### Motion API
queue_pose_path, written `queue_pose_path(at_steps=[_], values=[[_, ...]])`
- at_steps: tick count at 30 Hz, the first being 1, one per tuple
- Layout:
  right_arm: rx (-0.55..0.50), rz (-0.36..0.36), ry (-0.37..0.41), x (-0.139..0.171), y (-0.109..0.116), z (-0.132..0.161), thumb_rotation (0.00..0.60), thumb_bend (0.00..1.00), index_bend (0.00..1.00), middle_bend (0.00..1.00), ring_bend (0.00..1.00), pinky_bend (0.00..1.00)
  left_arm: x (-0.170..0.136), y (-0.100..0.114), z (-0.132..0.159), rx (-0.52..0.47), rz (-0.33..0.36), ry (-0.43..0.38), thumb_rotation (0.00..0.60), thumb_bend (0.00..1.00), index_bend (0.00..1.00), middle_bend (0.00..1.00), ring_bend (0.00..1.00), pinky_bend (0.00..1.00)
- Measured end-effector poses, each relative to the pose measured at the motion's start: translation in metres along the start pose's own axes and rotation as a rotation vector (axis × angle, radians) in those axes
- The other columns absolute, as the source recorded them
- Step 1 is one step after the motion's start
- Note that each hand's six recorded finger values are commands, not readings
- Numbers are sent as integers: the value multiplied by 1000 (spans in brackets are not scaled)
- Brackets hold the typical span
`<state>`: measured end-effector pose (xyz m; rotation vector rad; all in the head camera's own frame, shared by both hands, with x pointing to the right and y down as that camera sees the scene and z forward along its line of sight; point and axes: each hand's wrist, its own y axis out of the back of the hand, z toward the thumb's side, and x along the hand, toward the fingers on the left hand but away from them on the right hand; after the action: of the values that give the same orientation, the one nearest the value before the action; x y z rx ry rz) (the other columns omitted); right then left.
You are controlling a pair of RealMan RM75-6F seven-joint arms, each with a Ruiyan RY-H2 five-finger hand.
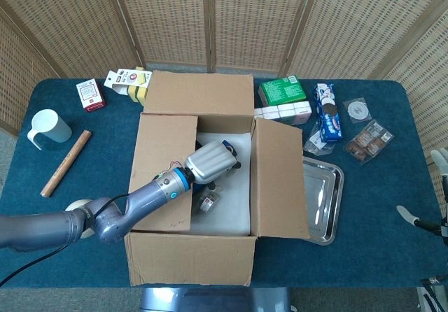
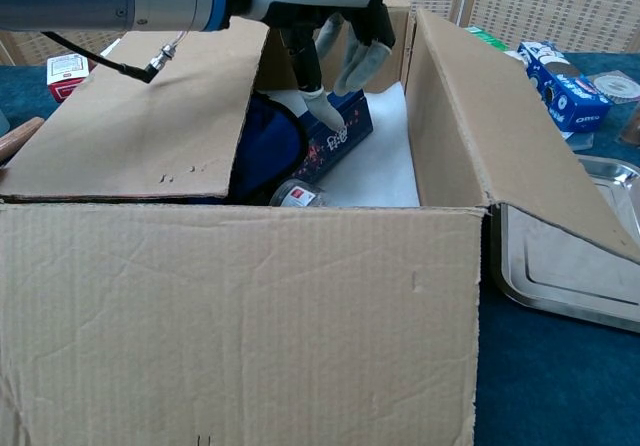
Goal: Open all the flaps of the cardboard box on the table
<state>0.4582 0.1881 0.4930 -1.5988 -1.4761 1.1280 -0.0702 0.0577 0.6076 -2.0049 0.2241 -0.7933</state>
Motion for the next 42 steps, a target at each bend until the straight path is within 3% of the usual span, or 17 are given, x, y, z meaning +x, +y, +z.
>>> queue_pose_path(at_steps=[19,24,35,42], values=[[-9,-14,4,1,3,2,600,0,0,0,0,80,-20,0,-13,62,-79,45,600,0,699,709,514,578],[-13,-17,6,1,5,3,600,0,0,0,0,80,-26,8,-18,104,-63,62,600,0,704,721,526,577],[-18,-21,18,4,6,7,600,0,0,0,0,79,-48,13,-27,95,-81,111,600,0,708,742,547,577],[-22,-20,23,4,5,10,600,0,0,0,0,79,-66,28,-38,102,-49,146,600,0,708,743,555,578]])
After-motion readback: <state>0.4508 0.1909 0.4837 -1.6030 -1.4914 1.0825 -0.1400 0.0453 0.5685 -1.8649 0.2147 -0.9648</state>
